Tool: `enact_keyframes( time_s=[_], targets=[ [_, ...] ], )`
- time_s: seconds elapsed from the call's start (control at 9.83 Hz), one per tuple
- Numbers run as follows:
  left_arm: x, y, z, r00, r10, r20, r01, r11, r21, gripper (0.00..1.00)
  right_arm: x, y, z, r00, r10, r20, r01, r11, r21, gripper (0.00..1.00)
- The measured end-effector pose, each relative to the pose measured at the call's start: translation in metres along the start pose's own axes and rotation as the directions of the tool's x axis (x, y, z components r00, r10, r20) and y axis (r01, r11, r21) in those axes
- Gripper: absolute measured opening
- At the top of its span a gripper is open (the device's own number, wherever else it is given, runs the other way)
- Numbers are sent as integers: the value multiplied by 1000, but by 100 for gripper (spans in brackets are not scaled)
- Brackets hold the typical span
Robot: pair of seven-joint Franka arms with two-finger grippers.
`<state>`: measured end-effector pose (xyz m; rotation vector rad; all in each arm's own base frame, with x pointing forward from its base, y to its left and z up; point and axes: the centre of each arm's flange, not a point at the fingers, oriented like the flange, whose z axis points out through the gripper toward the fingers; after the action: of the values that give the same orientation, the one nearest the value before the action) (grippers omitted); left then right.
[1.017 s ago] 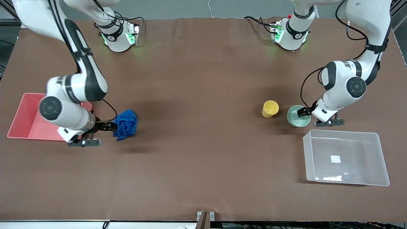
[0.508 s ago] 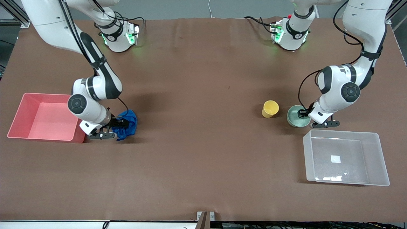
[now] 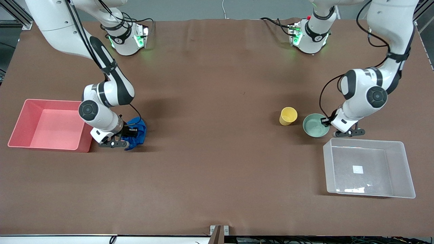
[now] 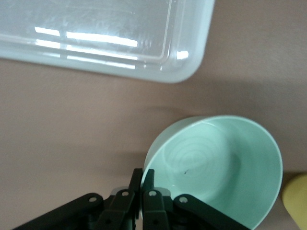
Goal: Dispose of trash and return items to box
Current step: 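Carry the bowl into the clear bin while the right gripper lifts the cloth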
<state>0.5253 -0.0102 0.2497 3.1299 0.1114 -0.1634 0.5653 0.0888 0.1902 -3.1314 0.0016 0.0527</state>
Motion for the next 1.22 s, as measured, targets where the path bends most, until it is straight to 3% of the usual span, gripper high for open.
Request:
enact_keyframes(
  time_s=[0.1,0.31,0.51,0.71,1.02,1.22],
  targets=[
    [-5,0,-36,1000,1,10,-1,1000,0,4,5,1,-11,998,22,53,-21,1000,-12,14],
    [-3,-2,-113,1000,-4,-24,4,1000,-6,4,34,5,-97,983,62,176,-54,997,-47,14],
    [38,-25,-155,994,-39,-104,38,999,-11,4,44,38,-216,977,53,209,-43,998,-48,14],
    [102,-37,-144,991,-17,-131,17,1000,2,4,28,112,-276,978,-27,206,34,999,-31,14],
    [172,-57,-106,988,-14,-152,7,999,-44,4,5,251,-252,979,-78,189,87,996,-35,13],
    [189,-86,-79,990,25,-139,-28,999,-17,4,-5,277,-182,986,-95,137,103,993,-60,12]
  ],
)
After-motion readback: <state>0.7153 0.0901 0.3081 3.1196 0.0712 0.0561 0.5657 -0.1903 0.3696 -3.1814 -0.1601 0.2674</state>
